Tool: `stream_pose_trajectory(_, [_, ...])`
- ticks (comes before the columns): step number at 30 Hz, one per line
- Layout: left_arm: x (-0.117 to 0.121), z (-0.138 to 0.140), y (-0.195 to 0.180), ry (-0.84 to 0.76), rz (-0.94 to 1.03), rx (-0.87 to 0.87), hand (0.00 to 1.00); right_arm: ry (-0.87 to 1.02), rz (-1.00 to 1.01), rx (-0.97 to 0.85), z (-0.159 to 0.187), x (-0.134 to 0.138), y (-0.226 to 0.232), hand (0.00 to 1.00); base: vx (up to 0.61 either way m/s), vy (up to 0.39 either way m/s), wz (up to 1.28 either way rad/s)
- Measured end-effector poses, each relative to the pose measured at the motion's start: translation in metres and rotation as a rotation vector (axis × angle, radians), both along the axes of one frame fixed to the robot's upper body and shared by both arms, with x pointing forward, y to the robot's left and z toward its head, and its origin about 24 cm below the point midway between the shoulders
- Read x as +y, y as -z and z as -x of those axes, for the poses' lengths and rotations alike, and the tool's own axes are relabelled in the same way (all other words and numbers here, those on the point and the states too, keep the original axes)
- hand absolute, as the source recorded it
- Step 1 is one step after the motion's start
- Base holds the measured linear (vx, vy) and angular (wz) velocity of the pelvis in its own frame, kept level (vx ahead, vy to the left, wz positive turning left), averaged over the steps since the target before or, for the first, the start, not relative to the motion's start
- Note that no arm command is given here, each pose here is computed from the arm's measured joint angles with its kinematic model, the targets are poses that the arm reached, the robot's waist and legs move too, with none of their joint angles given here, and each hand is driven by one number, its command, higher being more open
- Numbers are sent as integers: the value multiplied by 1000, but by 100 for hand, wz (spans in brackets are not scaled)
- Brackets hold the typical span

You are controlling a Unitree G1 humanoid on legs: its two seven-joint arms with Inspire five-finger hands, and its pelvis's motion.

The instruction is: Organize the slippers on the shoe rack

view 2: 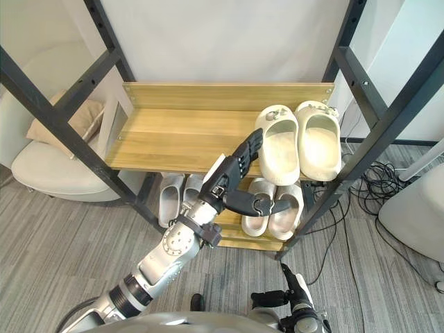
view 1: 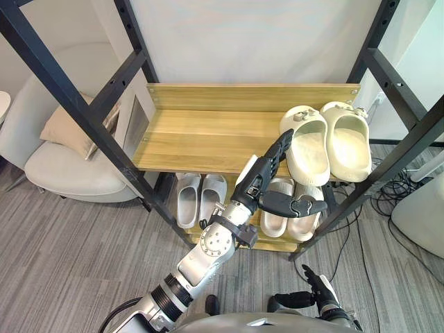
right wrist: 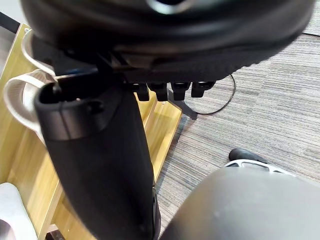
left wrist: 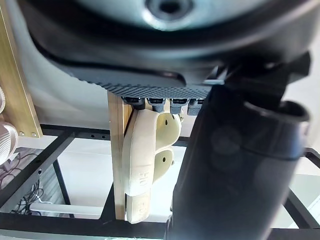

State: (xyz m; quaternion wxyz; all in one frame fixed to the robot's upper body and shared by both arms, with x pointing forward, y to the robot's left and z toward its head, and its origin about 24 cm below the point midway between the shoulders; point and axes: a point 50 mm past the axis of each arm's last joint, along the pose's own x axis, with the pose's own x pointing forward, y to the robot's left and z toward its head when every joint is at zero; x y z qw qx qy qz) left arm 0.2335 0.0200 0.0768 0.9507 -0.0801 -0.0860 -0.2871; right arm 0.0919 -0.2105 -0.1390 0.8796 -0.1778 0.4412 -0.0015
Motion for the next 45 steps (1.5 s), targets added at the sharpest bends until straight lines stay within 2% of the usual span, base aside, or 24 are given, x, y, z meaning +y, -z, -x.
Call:
stream_pose_trajectory(5, [9, -3, -5, -39, 15, 2, 100, 2, 0, 6, 0, 0, 1, 100, 0, 0, 0])
stream_pose_trajectory(12, [52, 5, -19, -180, 118, -3, 100, 2, -2, 21, 2, 0, 3, 100, 63, -4, 5])
stream_pose_trajectory(15, [55, 16, -31, -150, 192, -25, 100, -1, -6, 24, 2, 0, 3, 100, 78, 10, 16])
stream_pose_trajectory(18, [49, 32, -47, -30, 307, -40, 100, -11, -12, 24, 1, -1, 3, 100, 42, 19, 16])
stream_pose_trajectory(21, [43, 42, -48, 77, 349, -19, 100, -26, -13, 30, 1, -2, 2, 100, -13, 7, 1])
stream_pose_trajectory(28, [14, 77, -19, 398, 378, 187, 100, -57, -7, 41, 2, -7, 2, 100, -34, 12, 0])
stream_pose_trajectory(32, [10, 82, 2, 457, 324, 268, 100, -79, 2, 45, 1, -8, 2, 100, 0, 0, 0])
stream_pose_trajectory(40, [40, 102, 69, 430, 108, 527, 100, -125, -11, 55, 1, -2, 3, 100, 0, 0, 0])
stream_pose_trajectory(45, [54, 107, 89, 372, 1, 566, 100, -144, -33, 61, 1, 6, 4, 100, 0, 0, 0])
